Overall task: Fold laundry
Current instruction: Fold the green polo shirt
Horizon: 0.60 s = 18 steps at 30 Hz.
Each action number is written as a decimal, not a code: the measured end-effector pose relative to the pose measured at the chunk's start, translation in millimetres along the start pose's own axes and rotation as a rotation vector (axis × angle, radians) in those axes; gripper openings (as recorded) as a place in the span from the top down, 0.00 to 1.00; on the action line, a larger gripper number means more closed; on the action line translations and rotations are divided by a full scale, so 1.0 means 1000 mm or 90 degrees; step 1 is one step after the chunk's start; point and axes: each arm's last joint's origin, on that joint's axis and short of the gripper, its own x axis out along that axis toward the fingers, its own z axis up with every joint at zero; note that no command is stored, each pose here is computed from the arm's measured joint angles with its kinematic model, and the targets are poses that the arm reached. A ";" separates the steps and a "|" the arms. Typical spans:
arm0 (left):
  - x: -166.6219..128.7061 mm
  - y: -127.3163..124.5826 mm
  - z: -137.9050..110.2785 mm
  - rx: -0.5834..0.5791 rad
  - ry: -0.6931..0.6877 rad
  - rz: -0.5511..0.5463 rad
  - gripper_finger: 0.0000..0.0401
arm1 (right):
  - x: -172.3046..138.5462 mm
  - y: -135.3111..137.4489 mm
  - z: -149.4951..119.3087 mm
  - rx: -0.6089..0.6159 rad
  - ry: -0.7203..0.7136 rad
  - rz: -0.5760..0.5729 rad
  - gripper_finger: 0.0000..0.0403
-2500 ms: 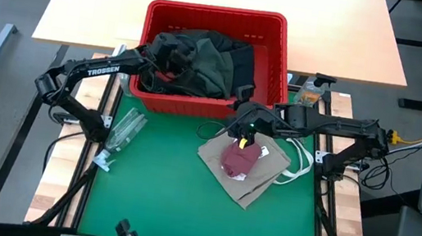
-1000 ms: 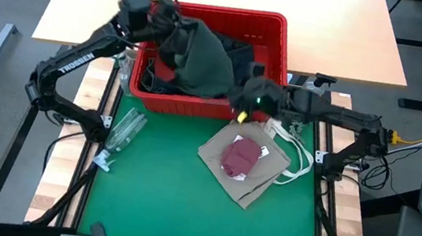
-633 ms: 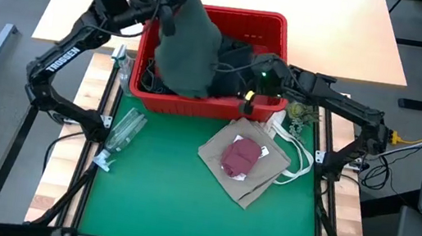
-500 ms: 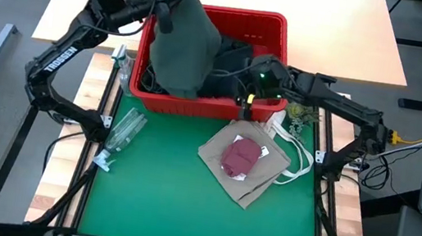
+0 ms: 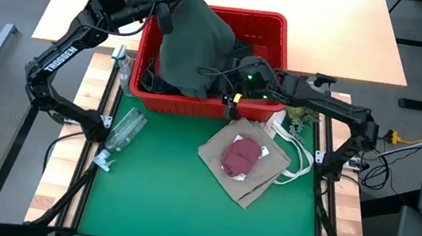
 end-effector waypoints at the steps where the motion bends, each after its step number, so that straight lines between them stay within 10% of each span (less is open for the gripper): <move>1: 0.000 0.000 0.000 0.000 0.001 0.000 1.00 | 0.002 0.000 0.000 0.006 -0.002 -0.003 0.65; 18: 0.000 0.001 -0.004 -0.003 0.027 0.004 1.00 | 0.008 -0.008 0.011 0.065 -0.077 -0.075 0.65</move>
